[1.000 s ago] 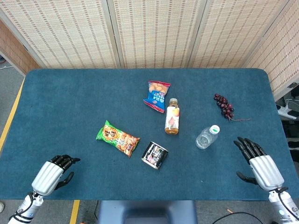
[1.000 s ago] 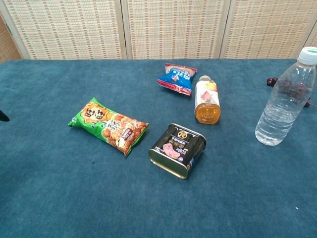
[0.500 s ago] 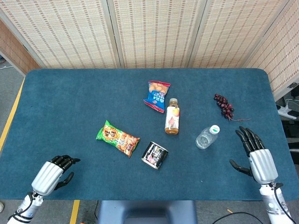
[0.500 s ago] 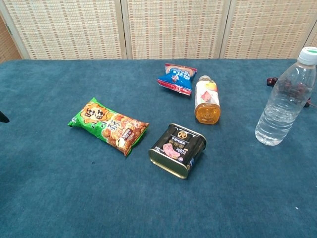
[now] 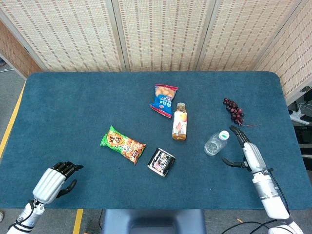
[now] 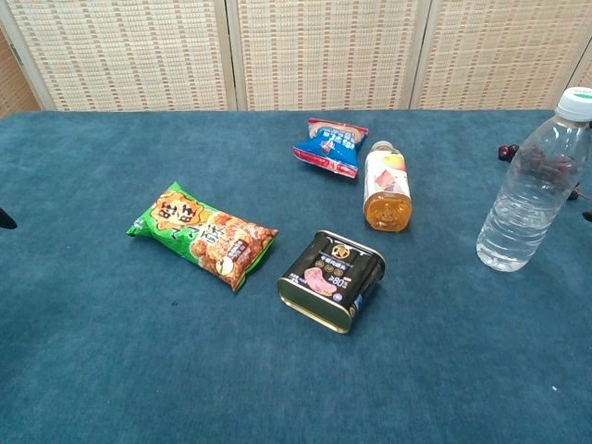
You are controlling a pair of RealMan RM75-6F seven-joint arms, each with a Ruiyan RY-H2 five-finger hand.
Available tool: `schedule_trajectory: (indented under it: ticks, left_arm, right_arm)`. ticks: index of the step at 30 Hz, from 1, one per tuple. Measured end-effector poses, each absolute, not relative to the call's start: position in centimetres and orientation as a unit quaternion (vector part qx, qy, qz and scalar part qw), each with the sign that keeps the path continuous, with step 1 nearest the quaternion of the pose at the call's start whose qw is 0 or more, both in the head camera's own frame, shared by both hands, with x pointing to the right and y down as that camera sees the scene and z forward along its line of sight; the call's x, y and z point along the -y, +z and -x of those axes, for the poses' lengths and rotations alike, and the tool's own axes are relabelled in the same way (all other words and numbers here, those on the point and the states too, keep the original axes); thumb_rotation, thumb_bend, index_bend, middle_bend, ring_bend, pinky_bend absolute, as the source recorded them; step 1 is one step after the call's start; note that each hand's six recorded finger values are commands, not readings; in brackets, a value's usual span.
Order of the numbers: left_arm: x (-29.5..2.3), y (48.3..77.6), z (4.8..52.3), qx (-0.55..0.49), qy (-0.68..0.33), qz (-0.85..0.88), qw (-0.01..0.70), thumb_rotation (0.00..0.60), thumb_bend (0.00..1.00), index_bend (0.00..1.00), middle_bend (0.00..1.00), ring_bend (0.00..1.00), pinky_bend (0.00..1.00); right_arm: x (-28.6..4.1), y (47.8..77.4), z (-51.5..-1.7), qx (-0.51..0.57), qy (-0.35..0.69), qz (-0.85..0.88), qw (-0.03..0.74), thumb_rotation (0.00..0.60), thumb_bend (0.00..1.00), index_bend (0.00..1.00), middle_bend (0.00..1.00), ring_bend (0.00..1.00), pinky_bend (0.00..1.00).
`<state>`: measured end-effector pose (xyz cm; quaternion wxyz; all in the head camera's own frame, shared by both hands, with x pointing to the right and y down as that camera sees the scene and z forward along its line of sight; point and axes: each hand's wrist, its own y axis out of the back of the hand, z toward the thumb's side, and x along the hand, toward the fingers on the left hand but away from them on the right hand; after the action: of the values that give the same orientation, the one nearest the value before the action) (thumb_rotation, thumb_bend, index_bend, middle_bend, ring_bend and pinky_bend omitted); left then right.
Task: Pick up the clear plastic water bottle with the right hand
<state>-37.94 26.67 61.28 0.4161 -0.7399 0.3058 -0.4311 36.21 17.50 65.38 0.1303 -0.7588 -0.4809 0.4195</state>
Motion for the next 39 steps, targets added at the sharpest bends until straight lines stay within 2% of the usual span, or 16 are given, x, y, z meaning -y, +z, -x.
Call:
schedule_trajectory:
  ticks: [6,9,11,16,22,25,28,35,39]
  left_arm:
    - [-26.7,61.3,38.0,-0.306,-0.431,0.74,0.416,0.6,0.43,0.27,0.38,0.3,0.39]
    - [-26.7,61.3,38.0,-0.304,-0.432,0.74,0.415,0.6,0.43,0.27,0.39,0.3,0.39]
    - [-26.7,61.5,38.0,-0.302,-0.434,0.74,0.415,0.6,0.43,0.27,0.39,0.3,0.39]
    - [-26.7,61.5,38.0,-0.303,-0.435,0.739,0.415,0.6,0.43,0.27,0.39,0.3,0.39]
    - [-26.7,61.3,38.0,-0.305,-0.433,0.739,0.417,0.6,0.43,0.27,0.39,0.3,0.39]
    - [-26.7,61.3,38.1,-0.307,-0.433,0.739,0.414,0.6,0.43,0.27,0.39,0.3,0.39]
    - [-26.7,61.3,38.1,-0.306,-0.433,0.739,0.416,0.6,0.43,0.27,0.39,0.3,0.39]
    - [-26.7,61.1,38.1,-0.307,-0.431,0.738,0.417,0.6,0.43,0.27,0.39,0.3,0.39]
    - [-26.7,61.1,37.9,-0.306,-0.431,0.739,0.417,0.6,0.43,0.27,0.39,0.3,0.39]
  right_arm:
    - [-16.6,66.9,-35.1,0.482,0.406,0.771,0.093,0.6,0.12,0.0,0.06,0.0,0.13]
    - [-16.3,67.8,-34.7,0.48,0.403,0.777,0.06,0.6,0.12,0.0,0.13,0.04,0.13]
    - [-16.0,68.6,-34.5,0.478,0.401,0.781,0.035,0.6,0.12,0.05,0.19,0.1,0.13]
    - [-15.0,70.0,-34.5,0.49,0.393,0.778,0.004,0.6,0.21,0.29,0.38,0.28,0.22]
    - [-14.5,70.5,-34.4,0.502,0.379,0.777,-0.001,0.6,0.45,0.63,0.6,0.52,0.45]
    - [-14.3,69.8,-34.2,0.504,0.368,0.781,0.016,0.6,0.47,0.69,0.63,0.56,0.5]
    - [-14.1,68.6,-34.0,0.505,0.353,0.786,0.05,0.6,0.48,0.71,0.65,0.57,0.52]
    - [-13.6,64.2,-34.2,0.487,0.342,0.781,0.188,0.6,0.48,0.74,0.67,0.6,0.55]
    - [-13.1,63.6,-35.4,0.464,0.393,0.747,0.268,0.6,0.48,0.75,0.67,0.6,0.56]
